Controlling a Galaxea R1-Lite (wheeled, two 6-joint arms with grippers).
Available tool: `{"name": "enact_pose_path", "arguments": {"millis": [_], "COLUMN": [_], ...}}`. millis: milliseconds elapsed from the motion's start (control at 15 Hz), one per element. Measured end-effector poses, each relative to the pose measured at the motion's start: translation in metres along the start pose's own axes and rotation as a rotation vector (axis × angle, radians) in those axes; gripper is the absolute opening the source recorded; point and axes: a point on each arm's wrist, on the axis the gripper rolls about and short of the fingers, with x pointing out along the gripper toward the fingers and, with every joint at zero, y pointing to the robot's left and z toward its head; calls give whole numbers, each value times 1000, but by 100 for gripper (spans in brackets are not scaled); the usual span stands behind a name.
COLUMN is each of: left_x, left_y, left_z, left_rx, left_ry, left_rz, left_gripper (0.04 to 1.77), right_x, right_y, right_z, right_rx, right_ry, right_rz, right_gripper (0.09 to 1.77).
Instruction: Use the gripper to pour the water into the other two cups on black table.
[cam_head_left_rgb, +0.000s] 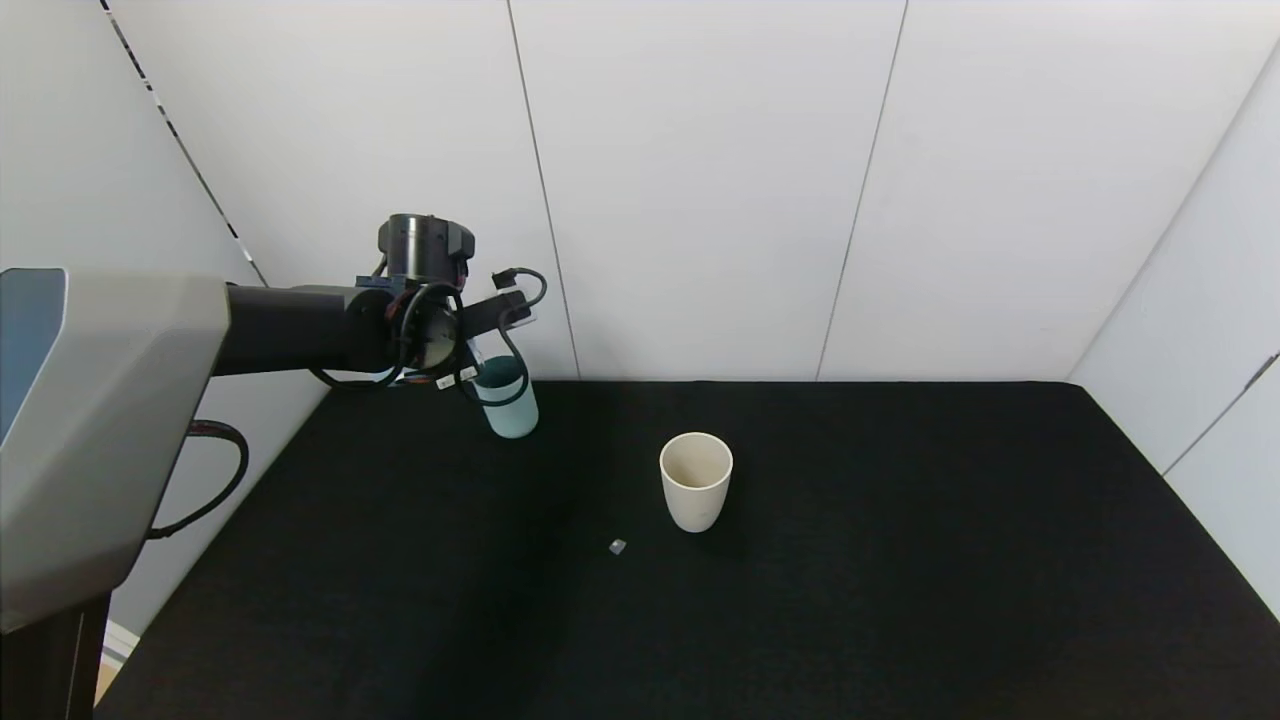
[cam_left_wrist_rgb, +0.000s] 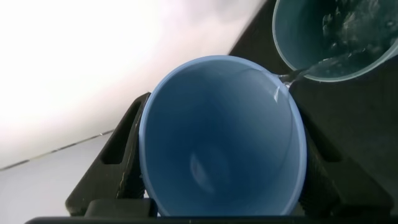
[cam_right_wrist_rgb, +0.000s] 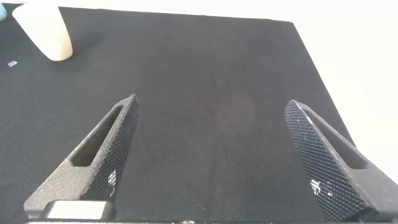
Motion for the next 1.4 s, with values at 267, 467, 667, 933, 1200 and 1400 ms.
{"name": "enact_pose_path", "arguments": {"millis": [267, 467, 667, 933, 1200, 1400], "left_x": [-4, -11, -21, -38, -55, -72], "left_y": [2, 2, 4, 4, 5, 8], "left_z": [-3, -8, -15, -23, -30, -31], "left_rx": [-118, -211, -276, -376, -420, -469], "left_ry": [-4, -28, -52, -97, -125, -158], "left_rz": [-12, -44, -80, -141, -182, -208], "left_gripper": [129, 129, 129, 129, 129, 129], "right_x": [0, 0, 0, 0, 0, 0], "right_y": [0, 0, 0, 0, 0, 0], "right_z": [0, 0, 0, 0, 0, 0], "right_rx": [0, 0, 0, 0, 0, 0], "right_ry": [0, 0, 0, 0, 0, 0], "right_rz": [0, 0, 0, 0, 0, 0], "right_gripper": [171, 171, 171, 171, 171, 171]}}
